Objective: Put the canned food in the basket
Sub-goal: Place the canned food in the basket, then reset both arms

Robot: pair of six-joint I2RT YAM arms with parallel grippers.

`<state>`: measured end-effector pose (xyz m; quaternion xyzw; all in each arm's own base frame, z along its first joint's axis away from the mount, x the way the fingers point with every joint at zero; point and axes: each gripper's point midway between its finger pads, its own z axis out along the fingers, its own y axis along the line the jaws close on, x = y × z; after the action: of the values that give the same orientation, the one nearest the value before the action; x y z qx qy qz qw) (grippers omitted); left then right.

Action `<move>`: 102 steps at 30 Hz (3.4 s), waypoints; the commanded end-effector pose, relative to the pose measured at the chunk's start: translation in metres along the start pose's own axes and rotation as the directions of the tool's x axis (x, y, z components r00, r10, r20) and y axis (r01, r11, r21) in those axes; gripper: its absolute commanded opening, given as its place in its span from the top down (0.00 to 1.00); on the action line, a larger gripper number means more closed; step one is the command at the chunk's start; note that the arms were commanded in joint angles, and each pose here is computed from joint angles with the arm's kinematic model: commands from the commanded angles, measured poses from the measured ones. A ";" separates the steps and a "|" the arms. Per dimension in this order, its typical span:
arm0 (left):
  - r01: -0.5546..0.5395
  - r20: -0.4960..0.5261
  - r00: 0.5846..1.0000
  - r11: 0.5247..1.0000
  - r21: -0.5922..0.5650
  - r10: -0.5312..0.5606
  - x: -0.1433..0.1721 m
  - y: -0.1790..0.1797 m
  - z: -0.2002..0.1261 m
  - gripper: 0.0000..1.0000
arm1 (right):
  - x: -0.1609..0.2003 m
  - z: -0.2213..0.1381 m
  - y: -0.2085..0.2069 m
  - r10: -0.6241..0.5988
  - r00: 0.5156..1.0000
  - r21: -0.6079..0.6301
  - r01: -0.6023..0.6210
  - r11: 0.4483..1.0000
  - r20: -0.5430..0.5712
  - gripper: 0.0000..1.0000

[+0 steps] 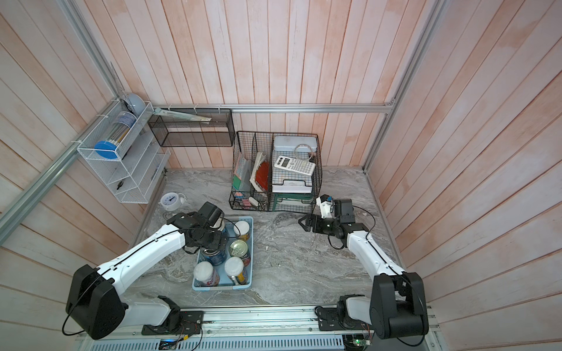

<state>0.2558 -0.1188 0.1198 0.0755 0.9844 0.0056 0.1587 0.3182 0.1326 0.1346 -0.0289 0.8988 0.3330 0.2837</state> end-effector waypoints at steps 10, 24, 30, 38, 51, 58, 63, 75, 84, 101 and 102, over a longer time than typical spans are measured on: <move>0.118 0.485 0.868 0.993 0.005 -0.105 -0.078 0.037 -0.136 0.00 | -0.022 -0.017 0.015 -0.069 0.993 0.006 0.068 0.998 0.092 0.08; 0.657 0.875 0.305 0.748 0.092 -0.375 -0.093 0.204 -0.109 0.00 | -0.075 -0.068 -0.026 -0.216 0.915 0.395 0.069 0.916 0.341 0.02; 0.729 0.941 0.191 0.682 0.054 -0.279 -0.063 0.235 -0.092 0.00 | -0.093 -0.104 -0.053 -0.321 0.792 0.548 -0.020 0.836 0.519 0.02; 0.655 0.938 0.217 0.753 0.066 -0.271 -0.053 0.219 -0.049 0.00 | -0.072 -0.117 -0.092 -0.456 0.693 0.680 -0.067 0.730 0.558 0.02; 0.633 0.956 0.214 0.774 0.021 -0.201 -0.050 0.222 -0.018 0.00 | -0.036 -0.104 -0.101 -0.559 0.543 0.668 -0.003 0.745 0.626 0.02; 0.575 0.959 0.184 0.815 0.073 -0.216 -0.053 0.216 -0.008 0.00 | -0.047 -0.109 -0.107 -0.574 0.512 0.688 -0.047 0.724 0.639 0.02; 0.532 0.961 0.194 0.844 0.065 -0.196 -0.059 0.209 0.000 0.00 | -0.046 -0.110 -0.108 -0.592 0.480 0.693 -0.047 0.719 0.647 0.02; 0.451 0.918 0.341 0.892 0.030 -0.204 -0.089 0.196 0.025 0.00 | -0.056 -0.084 -0.129 -0.580 0.537 0.706 -0.041 0.707 0.612 0.02; 0.450 0.920 0.351 0.893 -0.002 -0.175 -0.090 0.196 0.024 0.00 | -0.064 -0.079 -0.147 -0.532 0.591 0.703 -0.085 0.706 0.606 0.02; 0.448 0.921 0.348 0.894 0.000 -0.175 -0.089 0.195 0.024 0.00 | -0.064 -0.079 -0.146 -0.535 0.587 0.702 -0.084 0.707 0.608 0.02; 0.448 0.921 0.349 0.894 -0.001 -0.174 -0.089 0.195 0.024 0.00 | -0.064 -0.079 -0.146 -0.535 0.587 0.703 -0.084 0.707 0.608 0.02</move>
<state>0.3738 0.0605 0.1305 -0.1507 0.7269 0.0526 0.6679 0.3674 -0.0356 0.1282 0.0893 0.7299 -0.0759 0.6734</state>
